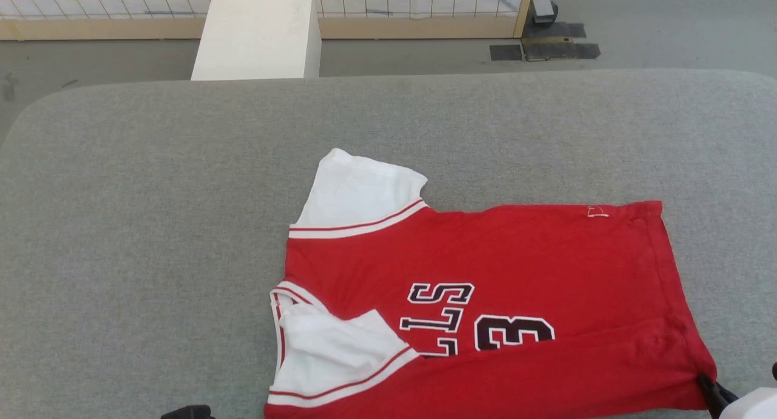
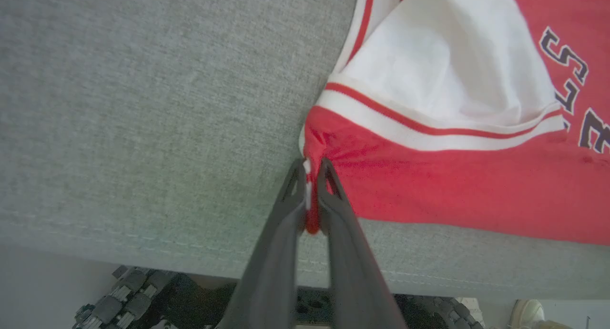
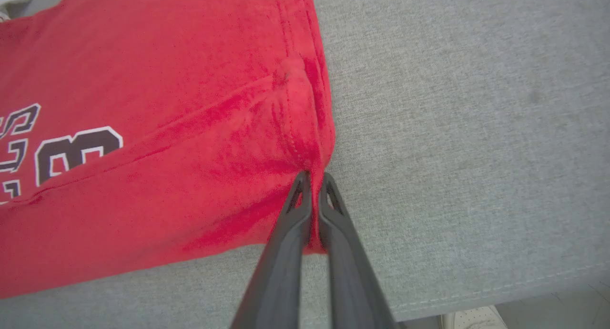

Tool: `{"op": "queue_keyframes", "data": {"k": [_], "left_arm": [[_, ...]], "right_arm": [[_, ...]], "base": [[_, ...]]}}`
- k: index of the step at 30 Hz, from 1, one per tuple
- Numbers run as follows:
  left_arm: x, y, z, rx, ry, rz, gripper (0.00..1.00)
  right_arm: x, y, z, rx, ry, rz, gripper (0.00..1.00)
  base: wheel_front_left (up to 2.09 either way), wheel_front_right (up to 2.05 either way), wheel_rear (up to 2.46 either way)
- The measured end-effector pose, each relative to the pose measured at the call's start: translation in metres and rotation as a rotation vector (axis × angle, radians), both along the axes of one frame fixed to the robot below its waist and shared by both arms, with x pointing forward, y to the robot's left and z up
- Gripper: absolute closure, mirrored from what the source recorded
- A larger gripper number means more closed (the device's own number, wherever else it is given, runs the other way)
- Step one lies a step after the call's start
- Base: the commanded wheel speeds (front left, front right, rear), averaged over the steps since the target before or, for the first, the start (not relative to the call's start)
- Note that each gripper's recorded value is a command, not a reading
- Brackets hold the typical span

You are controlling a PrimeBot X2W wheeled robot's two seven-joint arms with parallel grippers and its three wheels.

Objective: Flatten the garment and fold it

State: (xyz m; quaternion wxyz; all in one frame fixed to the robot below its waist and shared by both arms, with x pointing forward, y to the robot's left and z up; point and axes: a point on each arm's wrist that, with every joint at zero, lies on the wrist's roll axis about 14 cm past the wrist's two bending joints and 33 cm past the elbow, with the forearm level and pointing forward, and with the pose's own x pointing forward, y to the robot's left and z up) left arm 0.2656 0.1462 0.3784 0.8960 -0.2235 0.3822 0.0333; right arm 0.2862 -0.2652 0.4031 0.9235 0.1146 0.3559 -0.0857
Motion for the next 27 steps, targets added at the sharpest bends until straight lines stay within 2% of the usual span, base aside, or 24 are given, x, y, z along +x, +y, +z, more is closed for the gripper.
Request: {"op": "queue_keyframes", "data": {"k": [1, 2, 5, 11, 15, 20, 23, 27], "left_arm": [[-0.001, 0.001, -0.002, 0.003, 0.0, 0.001, 1.0], [-0.001, 0.003, -0.003, 0.007, -0.008, 0.002, 1.0], [0.007, 0.01, -0.001, 0.035, -0.046, 0.014, 0.0], [0.034, 0.032, 0.025, 0.083, -0.184, 0.074, 0.0], [0.077, 0.05, 0.08, 0.172, -0.413, 0.087, 0.0], [0.146, 0.04, 0.184, 0.325, -0.792, -0.054, 0.0], [0.183, 0.021, 0.232, 0.413, -0.949, -0.179, 0.0], [0.231, -0.013, 0.25, 0.438, -0.97, -0.349, 0.0]], "right_arm": [[0.001, 0.001, 0.001, -0.002, -0.013, 0.001, 0.8], [0.002, 0.002, 0.002, -0.007, -0.025, 0.007, 0.0], [0.007, 0.005, 0.007, -0.013, -0.066, 0.016, 0.0], [0.026, 0.005, 0.033, -0.047, -0.185, 0.049, 0.0], [0.05, 0.002, 0.067, -0.102, -0.329, 0.062, 0.0], [0.079, 0.005, 0.101, -0.165, -0.478, 0.085, 0.0], [0.094, 0.009, 0.109, -0.182, -0.523, 0.095, 0.0], [0.112, 0.016, 0.11, -0.193, -0.549, 0.121, 0.0]], "base": [[0.0, 0.0, 0.0], [0.0, 0.0, 0.0], [0.0, 0.0, 0.0], [0.0, 0.0, 0.0], [0.0, 0.0, 0.0], [0.0, 0.0, 0.0], [0.0, 0.0, 0.0], [0.0, 0.0, 0.0]]}}
